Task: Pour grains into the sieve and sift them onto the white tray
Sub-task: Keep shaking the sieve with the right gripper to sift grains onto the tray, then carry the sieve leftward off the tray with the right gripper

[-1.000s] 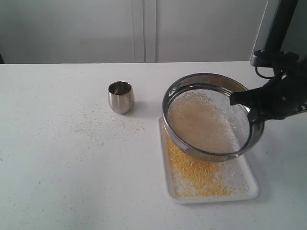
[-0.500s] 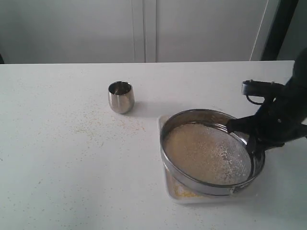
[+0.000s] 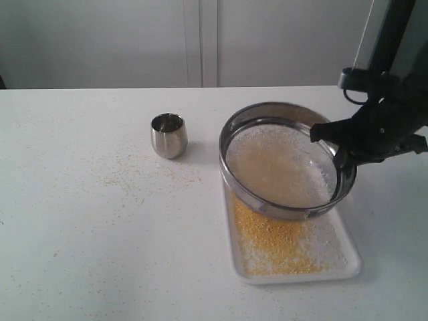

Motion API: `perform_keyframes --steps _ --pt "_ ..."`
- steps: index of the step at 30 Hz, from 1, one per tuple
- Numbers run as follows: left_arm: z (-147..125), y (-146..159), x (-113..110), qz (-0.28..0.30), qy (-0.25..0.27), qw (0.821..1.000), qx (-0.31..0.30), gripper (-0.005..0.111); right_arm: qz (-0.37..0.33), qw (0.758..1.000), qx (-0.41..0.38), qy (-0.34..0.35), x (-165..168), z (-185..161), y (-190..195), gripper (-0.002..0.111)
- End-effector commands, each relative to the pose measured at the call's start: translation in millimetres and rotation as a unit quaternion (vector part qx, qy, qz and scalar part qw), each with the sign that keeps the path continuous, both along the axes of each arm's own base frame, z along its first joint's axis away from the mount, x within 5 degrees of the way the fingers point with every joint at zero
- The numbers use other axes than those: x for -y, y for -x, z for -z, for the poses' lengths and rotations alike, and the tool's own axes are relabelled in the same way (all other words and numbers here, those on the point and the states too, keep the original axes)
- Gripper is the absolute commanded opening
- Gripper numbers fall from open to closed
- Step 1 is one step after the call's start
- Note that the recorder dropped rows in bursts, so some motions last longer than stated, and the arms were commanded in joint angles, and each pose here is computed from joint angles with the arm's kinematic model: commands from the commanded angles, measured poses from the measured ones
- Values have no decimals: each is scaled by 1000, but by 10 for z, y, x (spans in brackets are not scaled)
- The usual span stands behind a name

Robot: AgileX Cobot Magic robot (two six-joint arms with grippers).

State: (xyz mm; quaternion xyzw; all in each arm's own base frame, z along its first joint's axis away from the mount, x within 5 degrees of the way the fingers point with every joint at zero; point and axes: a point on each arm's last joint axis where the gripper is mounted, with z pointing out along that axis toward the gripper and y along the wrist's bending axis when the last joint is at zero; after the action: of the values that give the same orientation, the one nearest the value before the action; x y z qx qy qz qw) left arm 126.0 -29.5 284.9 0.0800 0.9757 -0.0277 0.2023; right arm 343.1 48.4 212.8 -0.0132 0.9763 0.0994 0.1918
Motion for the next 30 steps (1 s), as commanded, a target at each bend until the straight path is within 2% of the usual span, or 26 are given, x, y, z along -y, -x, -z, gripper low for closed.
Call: perform_keyframes --steps 1,6,12,17,30 --pt "6 24 -10 0 -2 1000 -4 0 -44 994 -103 11 19 8 200 0" --pt "6 24 -10 0 -2 1000 -4 0 11 996 83 11 71 -128 171 0" --pt "6 24 -10 0 -2 1000 -4 0 -4 1000 9 19 59 106 148 0" --pt "0 21 -9 0 -1 1000 -2 0 9 999 32 18 65 103 104 0" --pt "0 21 -9 0 -1 1000 -2 0 12 999 27 12 58 104 111 0"
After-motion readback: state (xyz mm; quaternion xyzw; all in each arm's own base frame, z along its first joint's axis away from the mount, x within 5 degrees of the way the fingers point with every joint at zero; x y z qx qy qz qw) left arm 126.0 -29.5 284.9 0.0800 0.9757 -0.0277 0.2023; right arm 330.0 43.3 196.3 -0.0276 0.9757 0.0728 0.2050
